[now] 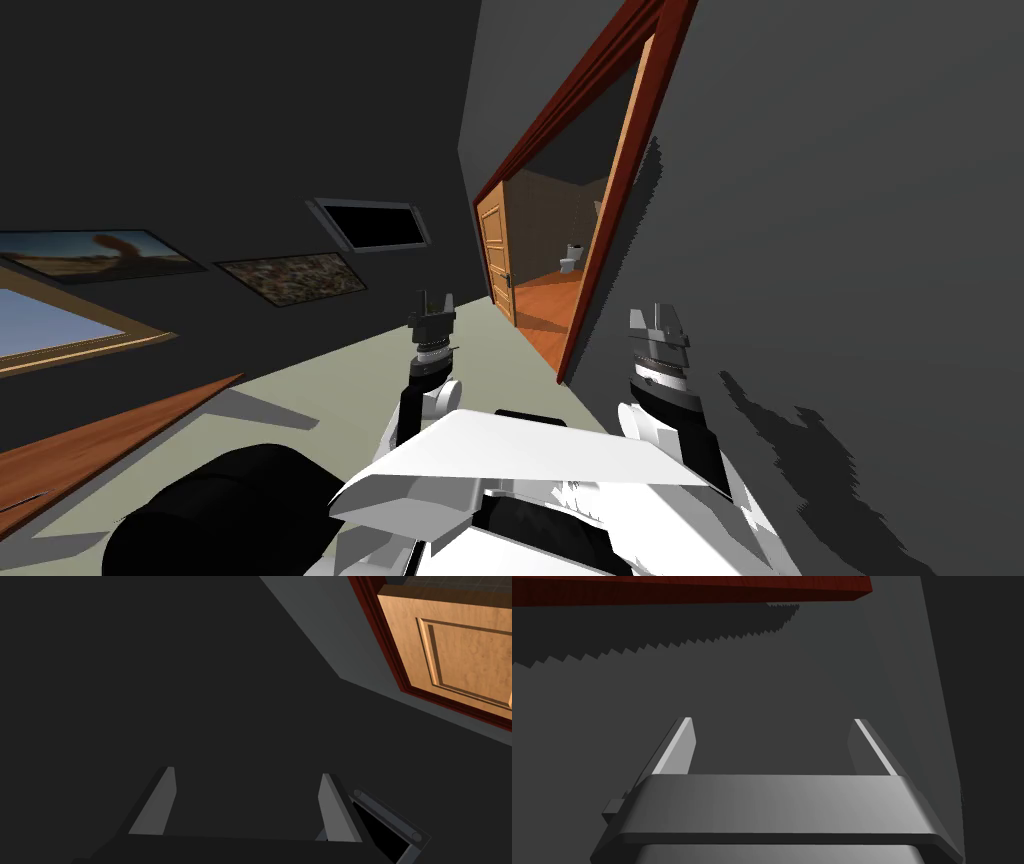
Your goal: Push the door open
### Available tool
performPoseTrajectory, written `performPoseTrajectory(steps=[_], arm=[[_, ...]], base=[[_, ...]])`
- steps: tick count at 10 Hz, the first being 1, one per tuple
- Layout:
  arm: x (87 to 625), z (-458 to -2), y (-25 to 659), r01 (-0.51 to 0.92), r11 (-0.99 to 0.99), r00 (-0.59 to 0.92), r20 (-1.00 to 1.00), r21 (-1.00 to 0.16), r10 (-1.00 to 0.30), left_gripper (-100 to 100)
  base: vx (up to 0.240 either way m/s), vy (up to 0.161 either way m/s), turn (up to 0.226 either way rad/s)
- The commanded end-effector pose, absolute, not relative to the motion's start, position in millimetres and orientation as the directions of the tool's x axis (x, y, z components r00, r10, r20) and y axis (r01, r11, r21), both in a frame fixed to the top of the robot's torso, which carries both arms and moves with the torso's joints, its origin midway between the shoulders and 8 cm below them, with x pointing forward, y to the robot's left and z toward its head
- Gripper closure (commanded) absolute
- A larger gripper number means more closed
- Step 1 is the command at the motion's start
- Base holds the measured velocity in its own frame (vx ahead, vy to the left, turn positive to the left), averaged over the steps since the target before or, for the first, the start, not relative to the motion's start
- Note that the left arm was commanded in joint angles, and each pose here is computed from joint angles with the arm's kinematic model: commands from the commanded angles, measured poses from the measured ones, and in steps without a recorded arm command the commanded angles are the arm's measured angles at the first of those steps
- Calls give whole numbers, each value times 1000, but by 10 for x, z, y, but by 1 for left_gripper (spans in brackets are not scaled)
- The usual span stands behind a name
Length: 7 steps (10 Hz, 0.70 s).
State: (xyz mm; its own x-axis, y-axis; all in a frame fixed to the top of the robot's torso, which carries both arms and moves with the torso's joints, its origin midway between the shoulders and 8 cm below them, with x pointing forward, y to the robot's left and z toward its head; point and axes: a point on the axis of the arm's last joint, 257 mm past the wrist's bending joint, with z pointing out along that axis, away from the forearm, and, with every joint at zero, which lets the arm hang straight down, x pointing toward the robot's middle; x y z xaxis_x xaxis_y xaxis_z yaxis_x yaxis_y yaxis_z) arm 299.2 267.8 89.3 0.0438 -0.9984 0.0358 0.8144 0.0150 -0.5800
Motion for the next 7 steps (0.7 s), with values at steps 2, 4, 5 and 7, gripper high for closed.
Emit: performPoseTrajectory(steps=[2,4,5,7], arm=[[3123,784,2615,801,-12,14,40,-599,-999,-100],[3230,694,2560,789,-34,-10,43,-614,-999,-100],[3302,633,2521,780,-49,-26,46,-624,-999,-100],[3413,535,2455,765,-71,-51,50,-640,-997,-100]], base=[[102,46,-28],[166,86,-19],[163,103,-28],[139,80,-25]])
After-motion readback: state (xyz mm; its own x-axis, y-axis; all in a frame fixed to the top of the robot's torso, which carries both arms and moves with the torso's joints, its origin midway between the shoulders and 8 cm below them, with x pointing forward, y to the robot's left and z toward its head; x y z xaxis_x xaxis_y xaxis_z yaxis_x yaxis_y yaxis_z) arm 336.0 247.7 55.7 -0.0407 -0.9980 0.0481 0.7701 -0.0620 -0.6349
